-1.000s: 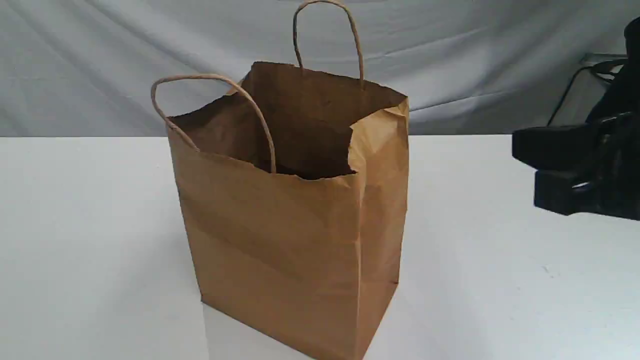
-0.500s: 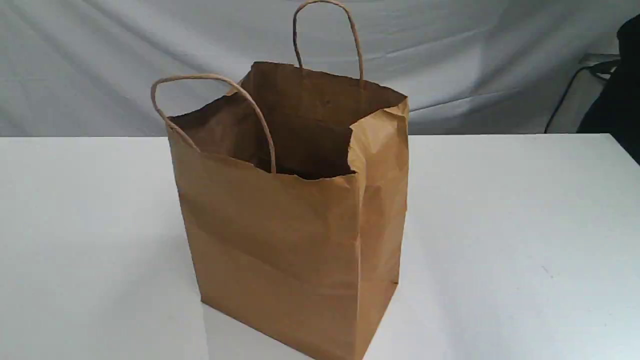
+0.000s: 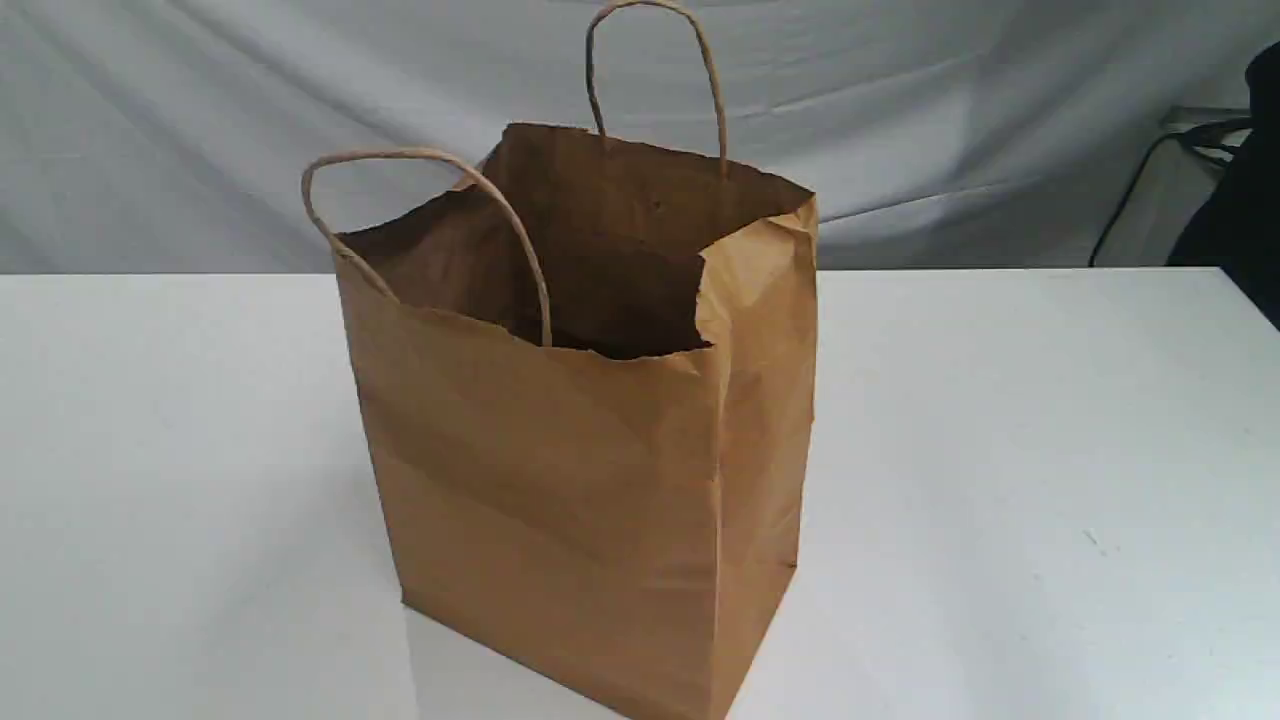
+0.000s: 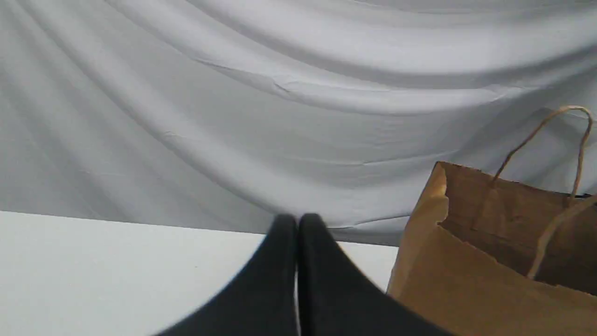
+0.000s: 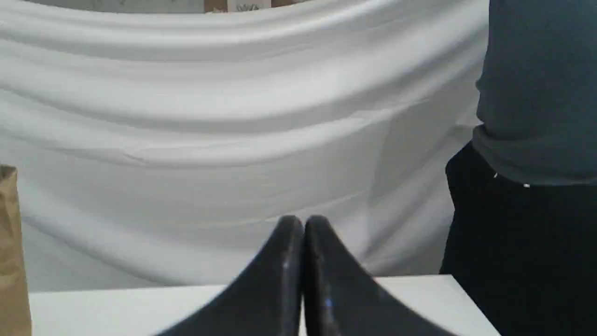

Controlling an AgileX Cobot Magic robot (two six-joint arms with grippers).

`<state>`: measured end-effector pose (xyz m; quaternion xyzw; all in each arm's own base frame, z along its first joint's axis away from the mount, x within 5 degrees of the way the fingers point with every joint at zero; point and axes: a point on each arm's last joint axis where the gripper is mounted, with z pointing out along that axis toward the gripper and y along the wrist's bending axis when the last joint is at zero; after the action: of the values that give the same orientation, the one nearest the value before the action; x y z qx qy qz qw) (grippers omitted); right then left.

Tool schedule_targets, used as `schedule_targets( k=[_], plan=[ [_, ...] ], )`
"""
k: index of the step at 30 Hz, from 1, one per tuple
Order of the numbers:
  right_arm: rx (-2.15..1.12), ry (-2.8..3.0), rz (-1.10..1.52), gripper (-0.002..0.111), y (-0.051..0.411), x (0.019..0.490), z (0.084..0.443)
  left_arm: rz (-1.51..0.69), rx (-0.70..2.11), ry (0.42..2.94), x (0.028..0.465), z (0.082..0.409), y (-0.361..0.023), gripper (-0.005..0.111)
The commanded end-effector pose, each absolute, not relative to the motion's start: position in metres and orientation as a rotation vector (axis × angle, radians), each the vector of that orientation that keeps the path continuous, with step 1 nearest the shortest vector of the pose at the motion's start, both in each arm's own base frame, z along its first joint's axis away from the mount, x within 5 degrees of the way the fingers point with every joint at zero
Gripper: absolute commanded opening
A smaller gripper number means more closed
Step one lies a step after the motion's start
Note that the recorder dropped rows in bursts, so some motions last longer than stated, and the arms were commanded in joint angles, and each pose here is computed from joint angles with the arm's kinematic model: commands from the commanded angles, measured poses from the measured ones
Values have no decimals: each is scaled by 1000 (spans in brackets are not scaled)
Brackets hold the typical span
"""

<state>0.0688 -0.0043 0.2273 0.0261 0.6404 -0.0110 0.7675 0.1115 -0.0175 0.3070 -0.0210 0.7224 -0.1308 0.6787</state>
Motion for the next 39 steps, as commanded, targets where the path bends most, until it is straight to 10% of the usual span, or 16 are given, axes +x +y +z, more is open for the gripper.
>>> schedule_targets(
  k=[1,39],
  plan=[
    [37,1483,-53,0,-4,68,217,-297,-69,1611,111,307,-16,0],
    [33,1640,-44,0,-3,68,203,-197,42,1613,105,306,-16,0]
  ],
)
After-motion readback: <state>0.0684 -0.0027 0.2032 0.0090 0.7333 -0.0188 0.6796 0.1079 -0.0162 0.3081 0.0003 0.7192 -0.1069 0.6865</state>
